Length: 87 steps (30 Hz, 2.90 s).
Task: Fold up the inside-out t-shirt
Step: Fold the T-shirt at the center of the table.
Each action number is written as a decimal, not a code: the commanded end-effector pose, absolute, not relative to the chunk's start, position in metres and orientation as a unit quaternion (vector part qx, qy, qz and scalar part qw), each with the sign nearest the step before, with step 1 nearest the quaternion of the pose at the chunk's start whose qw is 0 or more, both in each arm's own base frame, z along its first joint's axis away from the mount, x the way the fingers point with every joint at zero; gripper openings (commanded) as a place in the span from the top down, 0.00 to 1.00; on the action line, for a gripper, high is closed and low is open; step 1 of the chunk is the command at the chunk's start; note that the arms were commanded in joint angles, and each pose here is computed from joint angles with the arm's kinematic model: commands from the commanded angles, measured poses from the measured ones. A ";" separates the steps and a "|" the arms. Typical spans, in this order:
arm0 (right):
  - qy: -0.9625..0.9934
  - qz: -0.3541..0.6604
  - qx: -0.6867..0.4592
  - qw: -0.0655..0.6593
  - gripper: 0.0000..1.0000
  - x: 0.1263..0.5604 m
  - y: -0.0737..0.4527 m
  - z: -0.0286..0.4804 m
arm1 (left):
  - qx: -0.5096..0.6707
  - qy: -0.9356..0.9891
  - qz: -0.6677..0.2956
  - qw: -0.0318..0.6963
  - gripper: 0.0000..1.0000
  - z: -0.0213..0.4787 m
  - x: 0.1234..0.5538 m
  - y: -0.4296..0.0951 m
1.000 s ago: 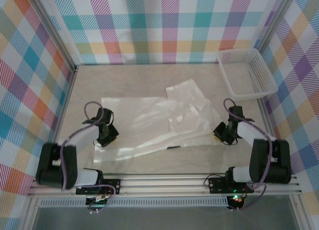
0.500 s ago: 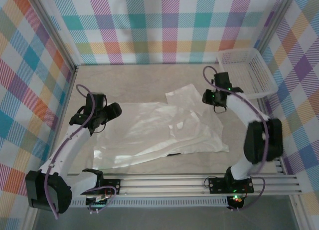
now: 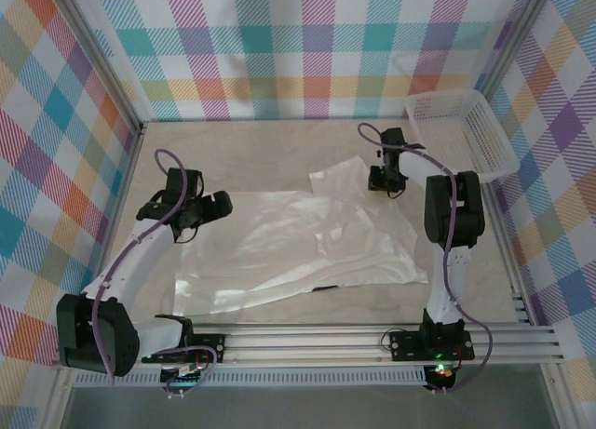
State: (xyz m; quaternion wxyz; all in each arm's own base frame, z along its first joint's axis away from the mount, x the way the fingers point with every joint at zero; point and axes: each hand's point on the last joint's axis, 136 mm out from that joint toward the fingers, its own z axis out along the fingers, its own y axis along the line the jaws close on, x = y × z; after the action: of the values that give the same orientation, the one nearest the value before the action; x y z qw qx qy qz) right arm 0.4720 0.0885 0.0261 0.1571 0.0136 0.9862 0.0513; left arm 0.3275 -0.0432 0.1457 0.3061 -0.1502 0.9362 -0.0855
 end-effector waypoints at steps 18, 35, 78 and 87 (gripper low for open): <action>0.954 0.113 0.049 0.274 1.00 0.467 0.078 0.130 | -0.283 0.938 -0.120 0.161 0.01 0.079 0.401 0.041; 0.953 0.185 0.021 0.237 1.00 0.461 0.101 0.114 | -0.272 0.944 -0.122 0.139 0.62 0.041 0.453 0.037; 0.962 0.175 0.073 0.198 1.00 0.452 0.079 0.089 | -0.274 0.950 -0.008 0.151 1.00 0.077 0.419 0.047; 0.958 0.135 0.113 0.227 1.00 0.431 0.052 0.114 | -0.312 0.933 -0.012 0.177 1.00 0.114 0.375 0.047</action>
State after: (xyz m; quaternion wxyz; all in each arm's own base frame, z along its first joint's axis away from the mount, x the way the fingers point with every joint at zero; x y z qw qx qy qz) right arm 0.4483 0.0698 0.1016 0.2180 0.0795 0.9602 0.1556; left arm 0.4009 0.0455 0.0964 0.1711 -0.2877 0.9421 -0.0222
